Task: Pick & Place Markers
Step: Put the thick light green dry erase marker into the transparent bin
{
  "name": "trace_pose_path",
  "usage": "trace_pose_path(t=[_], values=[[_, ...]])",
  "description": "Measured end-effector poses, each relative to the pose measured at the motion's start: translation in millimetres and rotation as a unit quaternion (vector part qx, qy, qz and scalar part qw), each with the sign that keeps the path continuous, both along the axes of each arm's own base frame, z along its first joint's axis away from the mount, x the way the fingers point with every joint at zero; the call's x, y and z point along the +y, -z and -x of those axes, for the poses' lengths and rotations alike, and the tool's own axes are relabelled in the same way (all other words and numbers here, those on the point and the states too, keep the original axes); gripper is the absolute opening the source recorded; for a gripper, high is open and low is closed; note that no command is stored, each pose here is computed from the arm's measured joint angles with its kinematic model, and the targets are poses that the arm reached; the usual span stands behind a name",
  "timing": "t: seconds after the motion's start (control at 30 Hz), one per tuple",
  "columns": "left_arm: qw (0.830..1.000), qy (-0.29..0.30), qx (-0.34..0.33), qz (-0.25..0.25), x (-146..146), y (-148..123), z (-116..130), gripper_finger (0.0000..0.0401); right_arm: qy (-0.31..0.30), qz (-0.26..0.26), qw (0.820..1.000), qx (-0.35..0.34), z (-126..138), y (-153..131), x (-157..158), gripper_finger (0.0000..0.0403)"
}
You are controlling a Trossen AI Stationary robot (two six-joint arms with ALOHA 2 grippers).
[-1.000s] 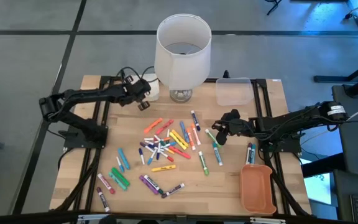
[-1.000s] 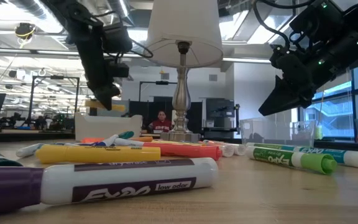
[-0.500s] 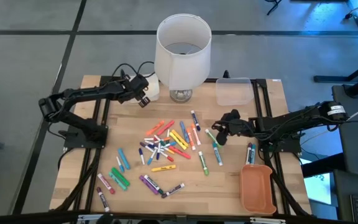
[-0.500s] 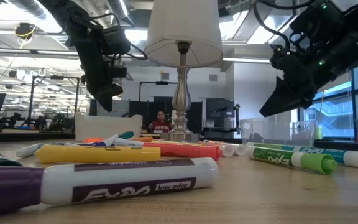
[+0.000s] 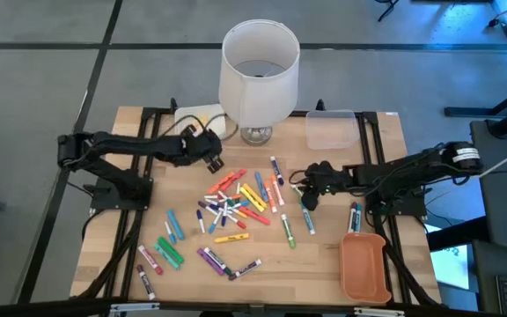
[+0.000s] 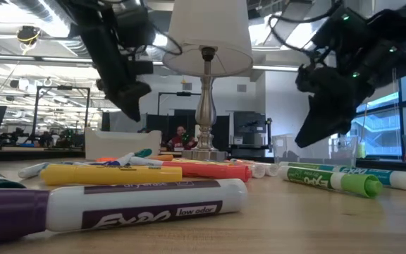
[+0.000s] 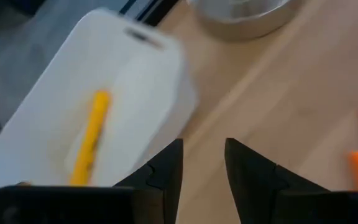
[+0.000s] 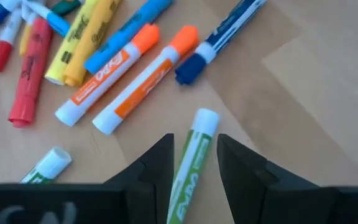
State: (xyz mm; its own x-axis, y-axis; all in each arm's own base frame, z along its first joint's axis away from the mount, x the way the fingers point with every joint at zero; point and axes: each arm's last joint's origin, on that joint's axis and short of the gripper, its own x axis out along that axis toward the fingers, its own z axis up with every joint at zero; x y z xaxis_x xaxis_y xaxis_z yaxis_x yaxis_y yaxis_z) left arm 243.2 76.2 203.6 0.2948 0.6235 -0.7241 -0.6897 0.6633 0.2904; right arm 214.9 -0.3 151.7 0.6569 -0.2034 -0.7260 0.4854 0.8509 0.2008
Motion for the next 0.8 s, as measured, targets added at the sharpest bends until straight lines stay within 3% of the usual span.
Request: trace_pose_path(t=[0.27, 0.57, 0.8], values=[[0.999, 0.039, -0.017, -0.034, -39, 4, -15, 0.0113, 0.032, -0.02, 0.989, 0.143, -18, 15, 3, 0.0123], [0.996, 0.04, 0.029, -0.068, -63, 35, -27, 0.01, -0.005, -0.059, 0.983, 0.176, -31, 18, -1, 0.0123], [0.993, 0.019, 0.06, -0.099, -65, 59, -32, 0.0095, -0.017, -0.075, 0.968, 0.239, -22, 25, -11, 0.0102]])
